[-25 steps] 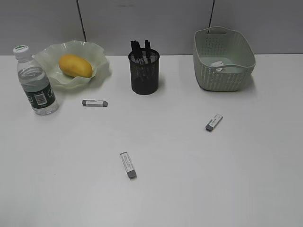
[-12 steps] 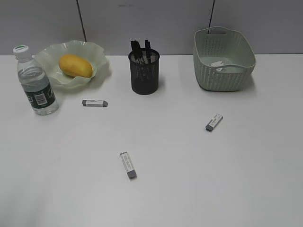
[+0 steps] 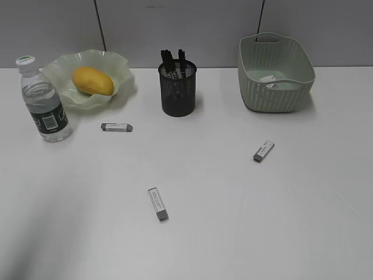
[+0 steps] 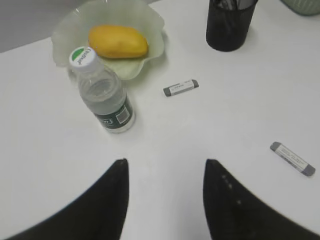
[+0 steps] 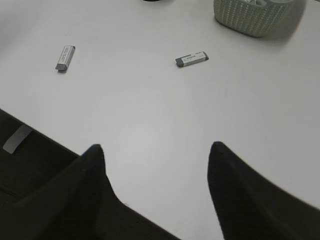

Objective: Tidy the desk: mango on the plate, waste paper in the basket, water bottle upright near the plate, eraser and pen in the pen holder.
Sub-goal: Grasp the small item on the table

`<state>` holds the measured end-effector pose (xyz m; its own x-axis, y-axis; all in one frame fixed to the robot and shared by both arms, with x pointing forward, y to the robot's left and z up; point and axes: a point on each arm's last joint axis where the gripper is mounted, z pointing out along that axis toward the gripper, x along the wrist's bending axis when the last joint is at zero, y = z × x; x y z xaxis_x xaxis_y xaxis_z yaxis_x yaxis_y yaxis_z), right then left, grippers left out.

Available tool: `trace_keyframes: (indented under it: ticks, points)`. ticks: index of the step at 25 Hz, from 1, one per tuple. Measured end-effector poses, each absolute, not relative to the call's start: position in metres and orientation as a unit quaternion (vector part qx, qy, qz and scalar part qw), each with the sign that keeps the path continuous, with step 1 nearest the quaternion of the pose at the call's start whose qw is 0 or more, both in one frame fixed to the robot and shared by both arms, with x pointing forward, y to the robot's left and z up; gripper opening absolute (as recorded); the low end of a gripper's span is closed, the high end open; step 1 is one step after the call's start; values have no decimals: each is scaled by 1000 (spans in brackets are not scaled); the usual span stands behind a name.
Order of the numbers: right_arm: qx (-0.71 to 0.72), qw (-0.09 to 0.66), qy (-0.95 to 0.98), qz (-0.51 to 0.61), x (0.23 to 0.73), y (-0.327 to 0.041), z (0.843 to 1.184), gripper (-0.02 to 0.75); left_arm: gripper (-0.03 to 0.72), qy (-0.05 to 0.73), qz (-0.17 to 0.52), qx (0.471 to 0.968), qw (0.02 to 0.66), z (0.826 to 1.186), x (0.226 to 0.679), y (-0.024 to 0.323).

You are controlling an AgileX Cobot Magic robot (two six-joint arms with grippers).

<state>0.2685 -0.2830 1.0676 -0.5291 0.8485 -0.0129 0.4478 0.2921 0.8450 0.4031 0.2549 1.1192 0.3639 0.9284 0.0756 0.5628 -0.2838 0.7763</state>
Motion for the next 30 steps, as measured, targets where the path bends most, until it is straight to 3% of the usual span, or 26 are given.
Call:
trace_keyframes:
  ticks: [5,10,14,21,30]
  points:
    - [420,242,764,425,269,-283,1069,512,372,507,218,786,280,1121,464,237]
    - [420,242,764,425,269,-283,1069,512,406,470,192,828,236,1113,511,213]
    - [420,242,764,425,269,-283,1069,512,449,458,173,850,195,1092,545,198]
    - [421,242,764,425,269,-283,1069,511,456,451,137,868,155,1056,590,176]
    - [424,240,762,426,269,-283,1069,510,456,387,111,908,115,1005,636,147]
